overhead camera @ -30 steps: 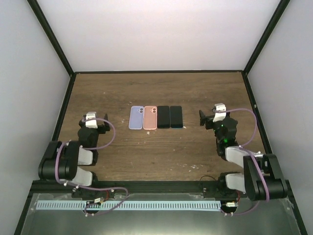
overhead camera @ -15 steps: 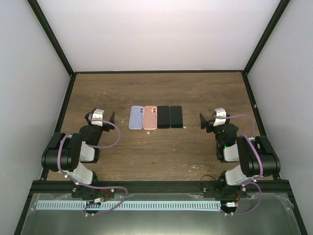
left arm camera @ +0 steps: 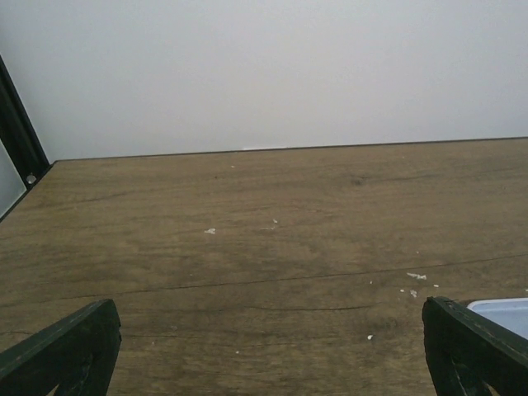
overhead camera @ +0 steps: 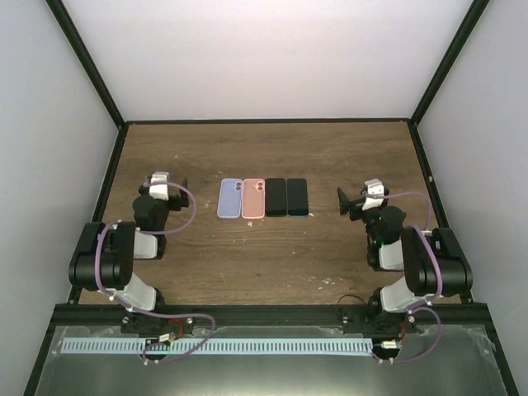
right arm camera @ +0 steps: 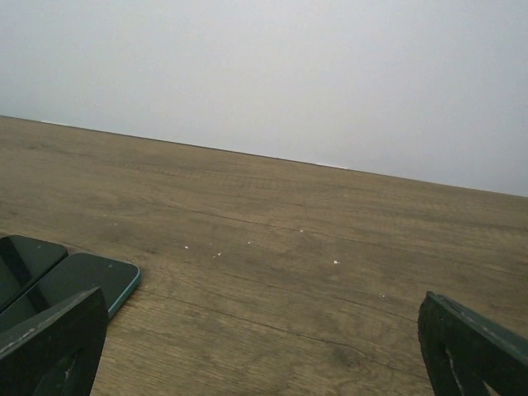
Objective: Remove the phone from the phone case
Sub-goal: Reset both arms
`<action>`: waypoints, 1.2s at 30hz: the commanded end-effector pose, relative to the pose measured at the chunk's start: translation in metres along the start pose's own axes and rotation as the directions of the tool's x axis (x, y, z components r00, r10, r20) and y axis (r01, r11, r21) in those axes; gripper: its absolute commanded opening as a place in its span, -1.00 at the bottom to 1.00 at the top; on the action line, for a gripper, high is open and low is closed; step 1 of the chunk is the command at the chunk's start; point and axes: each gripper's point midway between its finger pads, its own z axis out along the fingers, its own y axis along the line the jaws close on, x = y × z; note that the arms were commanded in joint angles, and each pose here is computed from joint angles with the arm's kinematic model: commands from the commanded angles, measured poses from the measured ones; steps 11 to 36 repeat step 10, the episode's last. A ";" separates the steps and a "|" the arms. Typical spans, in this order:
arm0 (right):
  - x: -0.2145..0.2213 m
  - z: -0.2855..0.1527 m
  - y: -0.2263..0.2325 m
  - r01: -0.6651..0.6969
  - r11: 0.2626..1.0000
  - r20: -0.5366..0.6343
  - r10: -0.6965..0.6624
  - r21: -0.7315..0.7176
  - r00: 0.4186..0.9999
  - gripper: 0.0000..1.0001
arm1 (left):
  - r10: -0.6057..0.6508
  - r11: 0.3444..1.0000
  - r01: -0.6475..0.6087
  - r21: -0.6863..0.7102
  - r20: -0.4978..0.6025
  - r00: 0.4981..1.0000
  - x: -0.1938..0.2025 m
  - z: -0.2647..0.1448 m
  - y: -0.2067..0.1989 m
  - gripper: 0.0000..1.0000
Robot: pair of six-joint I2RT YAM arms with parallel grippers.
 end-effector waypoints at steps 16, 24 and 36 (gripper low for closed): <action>-0.012 0.007 -0.010 -0.011 1.000 0.029 0.010 0.024 1.000 1.00 | -0.014 1.000 0.014 -0.005 0.005 1.000 -0.004 0.000 0.002 1.00; -0.012 0.007 -0.010 -0.011 1.000 0.029 0.010 0.024 1.000 1.00 | -0.014 1.000 0.014 -0.005 0.005 1.000 -0.004 0.000 0.002 1.00; -0.012 0.007 -0.010 -0.011 1.000 0.029 0.010 0.024 1.000 1.00 | -0.014 1.000 0.014 -0.005 0.005 1.000 -0.004 0.000 0.002 1.00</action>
